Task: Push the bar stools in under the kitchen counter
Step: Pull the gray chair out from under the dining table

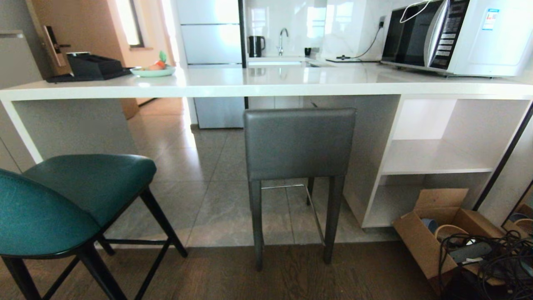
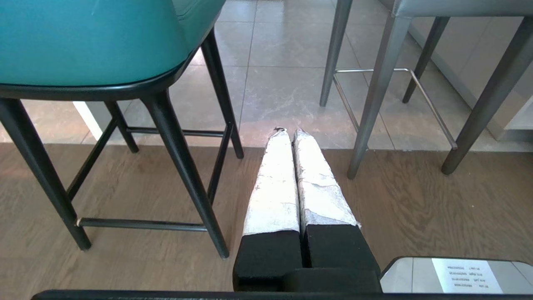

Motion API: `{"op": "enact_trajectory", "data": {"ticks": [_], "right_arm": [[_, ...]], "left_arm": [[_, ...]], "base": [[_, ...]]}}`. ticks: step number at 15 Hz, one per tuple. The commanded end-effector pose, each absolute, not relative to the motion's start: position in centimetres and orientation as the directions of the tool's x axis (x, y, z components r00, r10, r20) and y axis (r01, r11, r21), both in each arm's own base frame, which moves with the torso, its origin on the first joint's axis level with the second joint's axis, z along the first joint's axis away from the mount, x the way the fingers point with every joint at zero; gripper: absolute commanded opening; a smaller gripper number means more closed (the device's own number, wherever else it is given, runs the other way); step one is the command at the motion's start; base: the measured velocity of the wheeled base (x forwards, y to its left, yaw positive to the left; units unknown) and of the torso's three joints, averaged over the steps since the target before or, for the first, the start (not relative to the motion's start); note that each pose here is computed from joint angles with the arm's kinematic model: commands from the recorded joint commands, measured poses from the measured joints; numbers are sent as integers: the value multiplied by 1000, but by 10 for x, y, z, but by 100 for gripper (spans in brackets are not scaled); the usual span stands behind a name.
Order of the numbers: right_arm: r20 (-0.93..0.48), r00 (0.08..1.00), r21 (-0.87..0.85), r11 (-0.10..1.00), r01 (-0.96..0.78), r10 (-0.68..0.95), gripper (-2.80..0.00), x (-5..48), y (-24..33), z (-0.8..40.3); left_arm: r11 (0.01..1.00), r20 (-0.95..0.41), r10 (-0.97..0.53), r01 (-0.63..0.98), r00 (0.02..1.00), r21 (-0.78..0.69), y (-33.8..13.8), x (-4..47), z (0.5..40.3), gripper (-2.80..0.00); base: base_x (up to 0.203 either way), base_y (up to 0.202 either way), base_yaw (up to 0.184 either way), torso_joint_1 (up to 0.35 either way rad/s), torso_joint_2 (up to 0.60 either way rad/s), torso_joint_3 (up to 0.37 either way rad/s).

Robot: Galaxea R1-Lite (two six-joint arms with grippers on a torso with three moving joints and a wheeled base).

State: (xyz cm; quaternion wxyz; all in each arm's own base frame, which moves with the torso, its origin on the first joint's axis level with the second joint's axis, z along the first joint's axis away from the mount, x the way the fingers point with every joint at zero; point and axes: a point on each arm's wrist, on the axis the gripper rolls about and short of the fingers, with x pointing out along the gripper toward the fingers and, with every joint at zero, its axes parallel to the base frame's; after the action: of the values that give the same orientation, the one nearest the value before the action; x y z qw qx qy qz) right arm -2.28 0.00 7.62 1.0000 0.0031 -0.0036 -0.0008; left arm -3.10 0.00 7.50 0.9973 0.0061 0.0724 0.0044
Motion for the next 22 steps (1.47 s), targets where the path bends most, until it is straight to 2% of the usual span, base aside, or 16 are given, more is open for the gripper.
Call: {"op": "enact_trajectory", "data": {"ticks": [1, 4, 19, 22], "right_arm": [[2, 1000, 6, 1000, 2, -2, -280, -22, 0, 75], [2, 1000, 5, 1000, 2, -2, -280, -22, 0, 75], [0, 1000, 6, 1000, 2, -2, -280, -22, 0, 75], [2, 1000, 7, 1000, 3, -3, -280, -22, 0, 75]], "left_arm": [[1000, -147, 6, -4, 989, 13, 0, -31, 75, -280], [1000, -96, 26, -26, 995, -4, 1, -28, 76, -280], [1000, -83, 19, -17, 996, 26, 0, -28, 77, -280], [1000, -75, 14, -15, 997, -14, 0, -27, 76, -280]], "base": [[0, 0, 0, 0, 0, 0], [0, 0, 0, 0, 0, 0], [0, 0, 0, 0, 0, 0], [0, 0, 0, 0, 0, 0]]}}
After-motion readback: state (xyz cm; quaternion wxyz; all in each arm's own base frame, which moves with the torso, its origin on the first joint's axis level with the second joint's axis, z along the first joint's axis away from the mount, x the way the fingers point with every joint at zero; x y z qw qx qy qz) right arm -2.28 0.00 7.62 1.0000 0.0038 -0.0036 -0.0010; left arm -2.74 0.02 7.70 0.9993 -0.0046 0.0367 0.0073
